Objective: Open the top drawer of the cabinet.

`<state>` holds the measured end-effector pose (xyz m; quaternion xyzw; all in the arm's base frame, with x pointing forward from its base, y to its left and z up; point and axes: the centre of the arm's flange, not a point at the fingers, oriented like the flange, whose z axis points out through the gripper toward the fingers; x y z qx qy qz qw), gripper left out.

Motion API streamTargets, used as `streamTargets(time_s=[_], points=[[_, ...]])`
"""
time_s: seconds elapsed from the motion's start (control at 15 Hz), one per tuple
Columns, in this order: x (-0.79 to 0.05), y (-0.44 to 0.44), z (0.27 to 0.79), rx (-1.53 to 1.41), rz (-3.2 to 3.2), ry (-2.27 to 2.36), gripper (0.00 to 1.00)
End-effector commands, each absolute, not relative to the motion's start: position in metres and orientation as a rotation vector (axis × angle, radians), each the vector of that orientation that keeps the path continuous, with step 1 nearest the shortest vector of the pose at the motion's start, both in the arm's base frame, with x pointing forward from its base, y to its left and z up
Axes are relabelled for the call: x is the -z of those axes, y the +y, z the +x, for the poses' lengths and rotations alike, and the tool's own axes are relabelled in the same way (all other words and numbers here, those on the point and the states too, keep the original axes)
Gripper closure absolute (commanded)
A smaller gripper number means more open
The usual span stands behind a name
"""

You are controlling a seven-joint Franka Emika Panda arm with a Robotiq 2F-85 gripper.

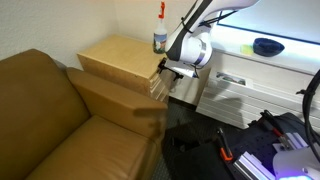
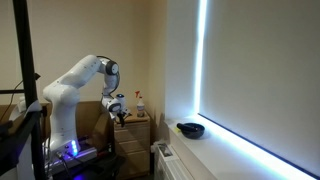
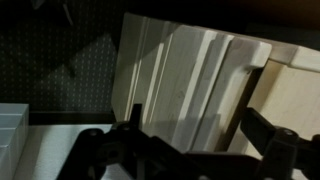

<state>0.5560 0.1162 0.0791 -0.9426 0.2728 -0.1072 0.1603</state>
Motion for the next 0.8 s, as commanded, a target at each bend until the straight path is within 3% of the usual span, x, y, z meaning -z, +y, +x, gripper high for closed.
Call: streamTargets(time_s=[0.0,0.67,0.73], points=[[-0.060,0.107,0.563,0.328,-2.583,0.894,0.00],[-0.062,0.091,0.567,0.281,-2.491,1.011,0.00],[-0.086,0.091,0.589,0.259,-2.484,1.019,0.00]])
